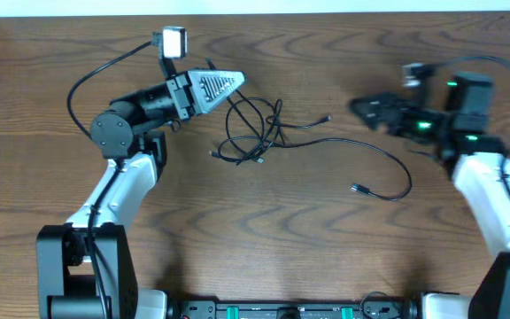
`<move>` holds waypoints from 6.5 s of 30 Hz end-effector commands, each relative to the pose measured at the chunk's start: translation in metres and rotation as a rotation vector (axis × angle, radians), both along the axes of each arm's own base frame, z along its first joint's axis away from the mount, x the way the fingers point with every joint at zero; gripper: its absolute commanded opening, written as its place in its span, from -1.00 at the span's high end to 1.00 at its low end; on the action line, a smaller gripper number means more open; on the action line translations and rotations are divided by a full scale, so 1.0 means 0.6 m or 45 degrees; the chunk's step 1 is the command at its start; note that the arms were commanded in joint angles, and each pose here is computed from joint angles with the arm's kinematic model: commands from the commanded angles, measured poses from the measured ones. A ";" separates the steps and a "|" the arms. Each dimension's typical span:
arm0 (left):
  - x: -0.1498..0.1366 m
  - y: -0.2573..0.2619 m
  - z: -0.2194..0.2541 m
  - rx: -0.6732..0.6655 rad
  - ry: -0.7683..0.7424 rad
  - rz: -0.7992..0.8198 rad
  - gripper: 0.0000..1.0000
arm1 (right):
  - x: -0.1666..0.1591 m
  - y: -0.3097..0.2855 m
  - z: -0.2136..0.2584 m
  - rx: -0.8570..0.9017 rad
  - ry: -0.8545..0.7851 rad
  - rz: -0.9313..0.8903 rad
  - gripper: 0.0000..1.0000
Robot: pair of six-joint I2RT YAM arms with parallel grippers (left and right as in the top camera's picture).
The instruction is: Untangle cables
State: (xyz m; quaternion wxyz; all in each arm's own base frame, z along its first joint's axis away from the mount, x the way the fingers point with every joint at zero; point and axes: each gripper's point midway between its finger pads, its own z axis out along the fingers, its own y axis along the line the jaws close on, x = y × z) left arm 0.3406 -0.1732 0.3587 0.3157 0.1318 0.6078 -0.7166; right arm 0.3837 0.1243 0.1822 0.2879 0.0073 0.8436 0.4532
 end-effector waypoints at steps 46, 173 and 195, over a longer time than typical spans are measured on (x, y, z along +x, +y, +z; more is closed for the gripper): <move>-0.018 0.298 0.076 0.144 -0.170 0.644 0.85 | -0.025 -0.384 -0.175 -1.123 0.467 -1.117 0.98; -0.063 0.247 0.205 -0.167 -0.099 0.826 0.85 | 0.112 -0.142 -0.224 -1.199 0.102 -0.519 0.98; 0.070 0.370 -0.105 0.233 0.490 1.101 0.85 | 0.108 -0.141 -0.038 -0.537 -0.241 -0.191 0.98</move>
